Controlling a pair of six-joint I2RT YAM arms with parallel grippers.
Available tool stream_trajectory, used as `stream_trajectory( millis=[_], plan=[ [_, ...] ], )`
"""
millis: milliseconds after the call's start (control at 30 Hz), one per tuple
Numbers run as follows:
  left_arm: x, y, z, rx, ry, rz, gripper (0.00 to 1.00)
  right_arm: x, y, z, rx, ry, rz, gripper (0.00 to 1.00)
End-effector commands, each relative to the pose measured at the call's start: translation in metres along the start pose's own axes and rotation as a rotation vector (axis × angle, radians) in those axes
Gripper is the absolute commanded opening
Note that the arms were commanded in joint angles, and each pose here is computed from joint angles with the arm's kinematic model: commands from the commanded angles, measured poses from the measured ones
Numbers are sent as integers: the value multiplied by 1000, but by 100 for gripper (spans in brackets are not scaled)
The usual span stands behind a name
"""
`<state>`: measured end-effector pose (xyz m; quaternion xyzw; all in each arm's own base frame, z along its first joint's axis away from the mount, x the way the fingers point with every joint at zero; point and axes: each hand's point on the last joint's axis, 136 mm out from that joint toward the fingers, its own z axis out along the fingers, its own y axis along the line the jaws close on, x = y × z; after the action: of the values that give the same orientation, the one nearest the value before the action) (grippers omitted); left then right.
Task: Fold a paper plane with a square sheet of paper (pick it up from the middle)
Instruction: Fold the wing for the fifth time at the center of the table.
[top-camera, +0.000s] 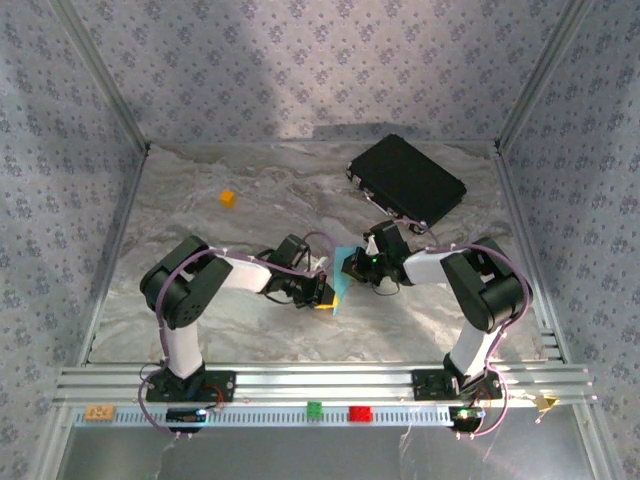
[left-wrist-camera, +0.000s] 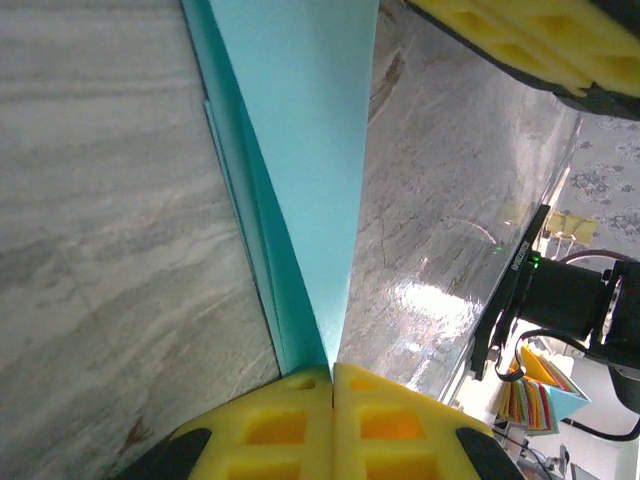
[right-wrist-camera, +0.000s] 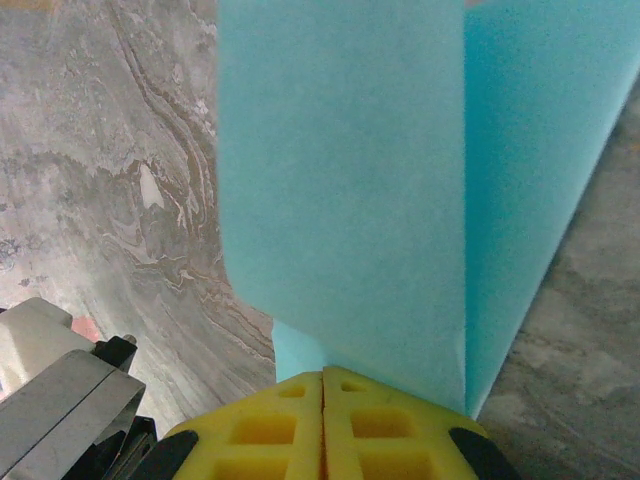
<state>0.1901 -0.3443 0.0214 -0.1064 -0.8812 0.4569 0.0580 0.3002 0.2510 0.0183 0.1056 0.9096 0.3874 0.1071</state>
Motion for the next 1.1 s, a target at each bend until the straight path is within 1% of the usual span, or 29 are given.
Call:
stream_trajectory(
  millis=[0, 200, 267, 367, 433, 600, 800, 833, 900, 1067],
  plan=[
    [37, 12, 3, -28, 131, -60, 0, 19, -57, 2, 212, 31, 61, 9],
    [46, 16, 5, -48, 160, -65, 1, 19, -58, 2, 216, 32, 63, 9],
    [50, 18, 4, -55, 167, -66, 5, 20, -58, 2, 218, 33, 64, 9],
    [52, 19, 2, -60, 160, -64, 7, 20, -59, 2, 220, 33, 64, 8],
    [52, 17, 1, -57, 158, -59, 0, 20, -60, 2, 221, 32, 66, 8],
    [52, 14, -1, -52, 156, -47, 0, 20, -60, 2, 220, 35, 66, 8],
    [54, 12, -1, -45, 166, -41, 2, 21, -60, 2, 222, 33, 67, 8],
    [55, 10, -1, -39, 168, -38, 3, 20, -59, 2, 219, 33, 67, 8],
    [54, 8, -3, -41, 155, -28, 8, 20, -59, 2, 218, 32, 65, 8],
    [41, -7, -18, -59, 67, 16, 13, 20, -57, 3, 206, 32, 65, 8]
  ],
)
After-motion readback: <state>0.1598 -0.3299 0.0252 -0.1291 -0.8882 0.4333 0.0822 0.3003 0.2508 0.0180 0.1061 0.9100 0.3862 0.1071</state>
